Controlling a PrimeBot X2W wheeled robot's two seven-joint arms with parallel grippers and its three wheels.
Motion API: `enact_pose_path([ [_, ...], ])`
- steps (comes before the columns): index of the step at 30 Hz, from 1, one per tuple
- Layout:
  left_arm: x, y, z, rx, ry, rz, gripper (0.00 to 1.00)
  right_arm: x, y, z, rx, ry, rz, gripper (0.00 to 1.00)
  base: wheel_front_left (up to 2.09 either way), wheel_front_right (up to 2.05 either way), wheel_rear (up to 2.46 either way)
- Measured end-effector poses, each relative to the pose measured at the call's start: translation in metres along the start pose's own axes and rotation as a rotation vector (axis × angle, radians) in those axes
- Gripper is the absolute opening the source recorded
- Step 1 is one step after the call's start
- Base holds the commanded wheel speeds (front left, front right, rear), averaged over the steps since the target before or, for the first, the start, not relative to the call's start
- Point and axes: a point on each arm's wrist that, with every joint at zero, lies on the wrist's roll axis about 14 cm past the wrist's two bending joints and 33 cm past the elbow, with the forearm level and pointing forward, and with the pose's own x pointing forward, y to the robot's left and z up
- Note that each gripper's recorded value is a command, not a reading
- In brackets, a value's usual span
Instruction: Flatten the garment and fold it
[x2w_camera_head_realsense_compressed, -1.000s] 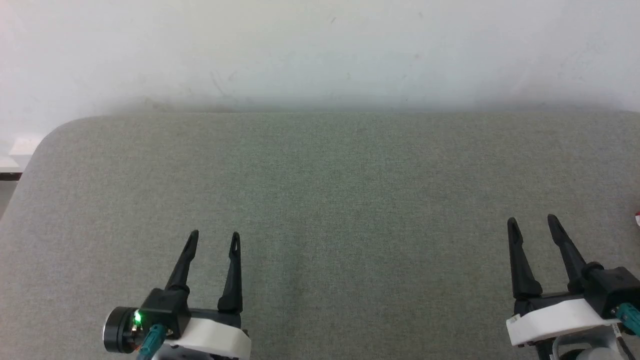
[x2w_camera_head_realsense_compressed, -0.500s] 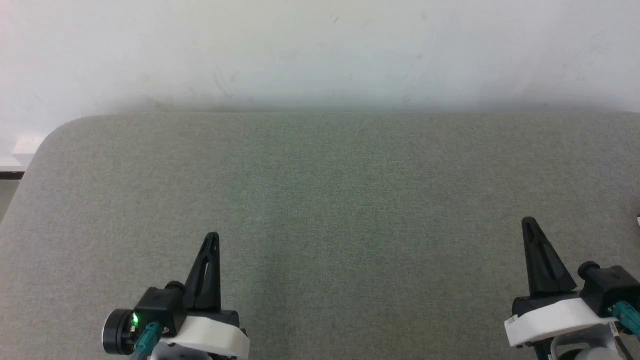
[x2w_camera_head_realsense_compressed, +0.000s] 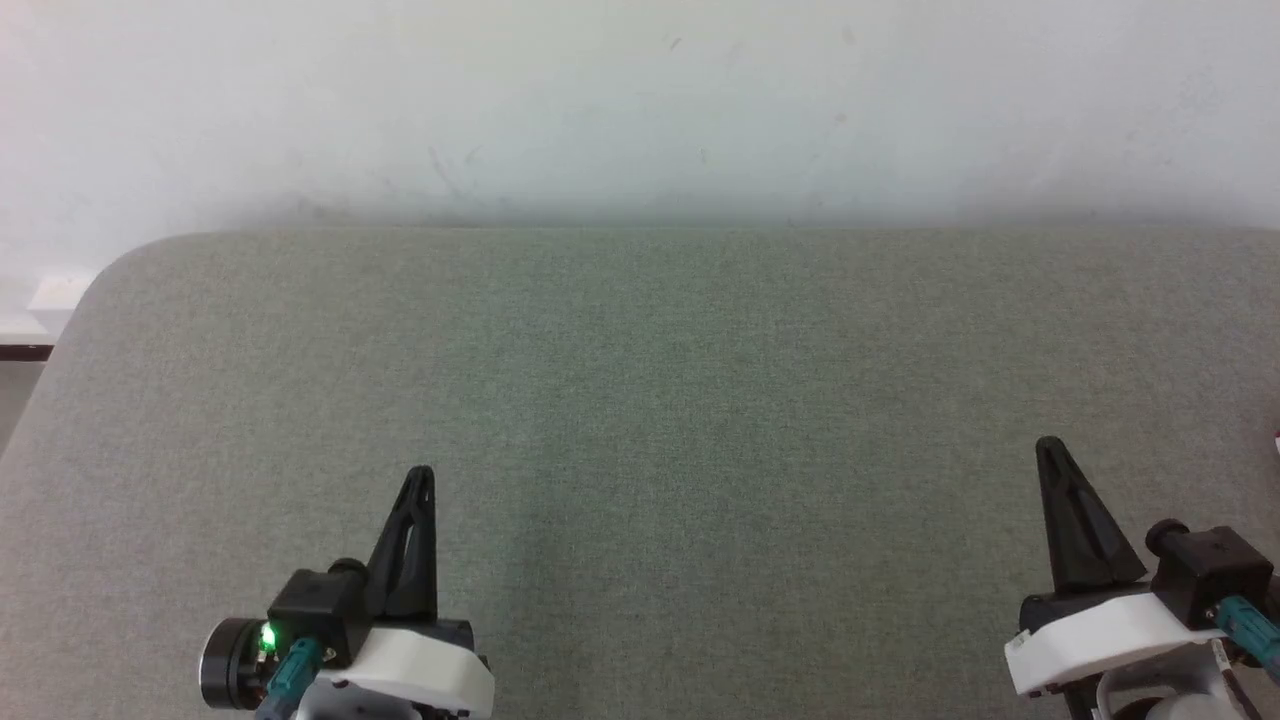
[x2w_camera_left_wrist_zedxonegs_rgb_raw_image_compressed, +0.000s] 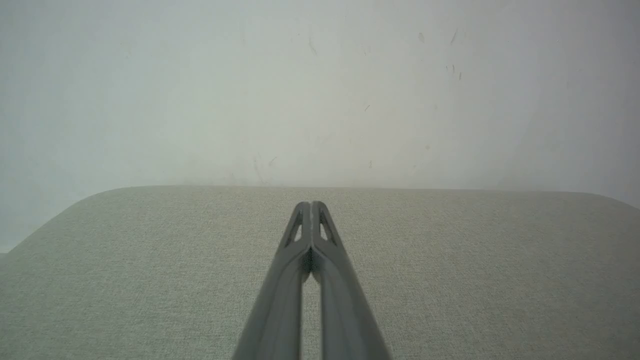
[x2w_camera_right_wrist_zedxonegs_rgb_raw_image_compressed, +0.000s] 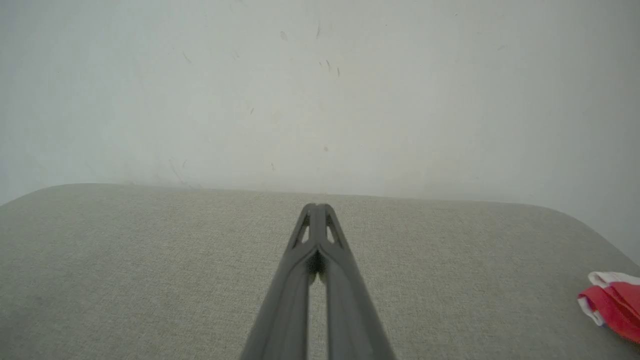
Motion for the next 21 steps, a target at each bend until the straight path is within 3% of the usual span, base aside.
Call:
enact_pose_path([
  [21,-0.0009,0.0061,-0.0004,0.019,0.025,0.016,0.0,0.0009,0.0061,-0.0016,-0.014,0.029,0.02,0.0,0.0,0.0,0.0],
])
